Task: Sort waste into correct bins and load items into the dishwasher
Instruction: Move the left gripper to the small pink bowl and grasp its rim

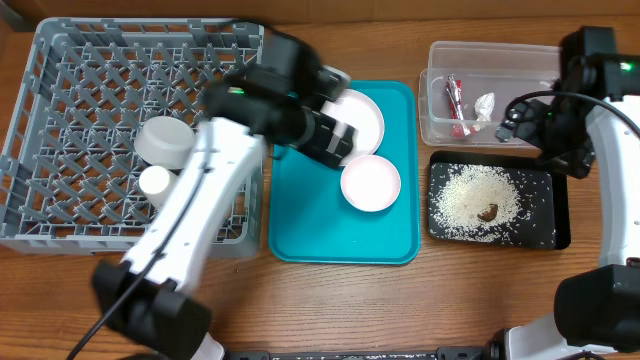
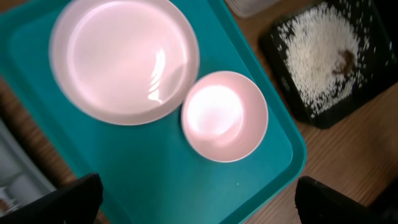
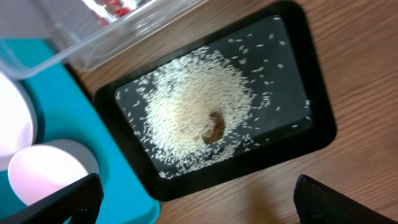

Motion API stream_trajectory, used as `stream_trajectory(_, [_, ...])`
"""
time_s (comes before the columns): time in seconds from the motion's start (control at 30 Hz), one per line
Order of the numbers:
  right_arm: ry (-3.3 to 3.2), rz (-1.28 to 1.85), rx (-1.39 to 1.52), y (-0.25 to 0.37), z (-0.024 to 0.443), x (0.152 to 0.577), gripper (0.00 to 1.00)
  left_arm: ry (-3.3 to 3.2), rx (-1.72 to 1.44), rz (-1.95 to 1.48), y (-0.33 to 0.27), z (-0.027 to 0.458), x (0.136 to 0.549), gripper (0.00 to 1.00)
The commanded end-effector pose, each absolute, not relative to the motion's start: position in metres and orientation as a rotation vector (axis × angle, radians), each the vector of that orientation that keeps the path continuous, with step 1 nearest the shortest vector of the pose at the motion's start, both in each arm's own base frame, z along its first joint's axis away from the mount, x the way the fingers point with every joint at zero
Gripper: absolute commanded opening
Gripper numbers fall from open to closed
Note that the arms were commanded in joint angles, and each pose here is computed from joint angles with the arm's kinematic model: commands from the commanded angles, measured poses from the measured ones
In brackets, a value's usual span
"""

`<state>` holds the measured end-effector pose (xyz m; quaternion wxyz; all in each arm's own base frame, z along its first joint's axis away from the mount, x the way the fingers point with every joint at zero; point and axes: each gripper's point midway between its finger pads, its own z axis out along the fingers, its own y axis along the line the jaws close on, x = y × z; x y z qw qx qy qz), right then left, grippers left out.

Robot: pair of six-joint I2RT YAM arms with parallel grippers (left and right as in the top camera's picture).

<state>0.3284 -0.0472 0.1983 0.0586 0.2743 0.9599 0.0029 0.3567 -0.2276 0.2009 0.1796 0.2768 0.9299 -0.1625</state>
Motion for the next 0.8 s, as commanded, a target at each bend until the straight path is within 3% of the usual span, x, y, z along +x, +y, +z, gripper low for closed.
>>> stream_trajectory(0.0, [2.834, -0.019, 0.911, -0.064, 0.211, 0.328, 1.00, 2.668, 0.860, -0.365, -0.251, 0.171, 0.356, 1.00])
stream_trajectory(0.2, [2.825, 0.012, 0.942, -0.068, 0.211, 0.328, 1.00, 2.741, 1.039, -0.300, -0.292, 0.109, 0.337, 0.97])
stream_trajectory(0.4, [2.825, 0.012, 0.942, -0.068, 0.211, 0.328, 1.00, 2.819, 1.167, -0.154, -0.304, 0.053, 0.319, 0.81])
stream_trajectory(0.5, [2.825, 0.012, 0.942, -0.068, 0.211, 0.328, 1.00, 2.833, 1.196, -0.057, -0.301, 0.036, 0.318, 0.62])
stream_trajectory(0.63, [2.825, 0.012, 0.942, -0.068, 0.211, 0.328, 1.00, 2.838, 1.195, 0.008, -0.295, 0.030, 0.320, 0.16])
stream_trajectory(0.67, [2.825, 0.012, 0.942, -0.068, 0.211, 0.328, 1.00, 2.836, 1.195, 0.008, -0.295, 0.031, 0.321, 0.08])
stream_trajectory(0.77, [2.825, 0.013, 0.942, -0.068, 0.211, 0.328, 1.00, 2.838, 1.165, 0.003, -0.296, 0.036, 0.323, 0.04])
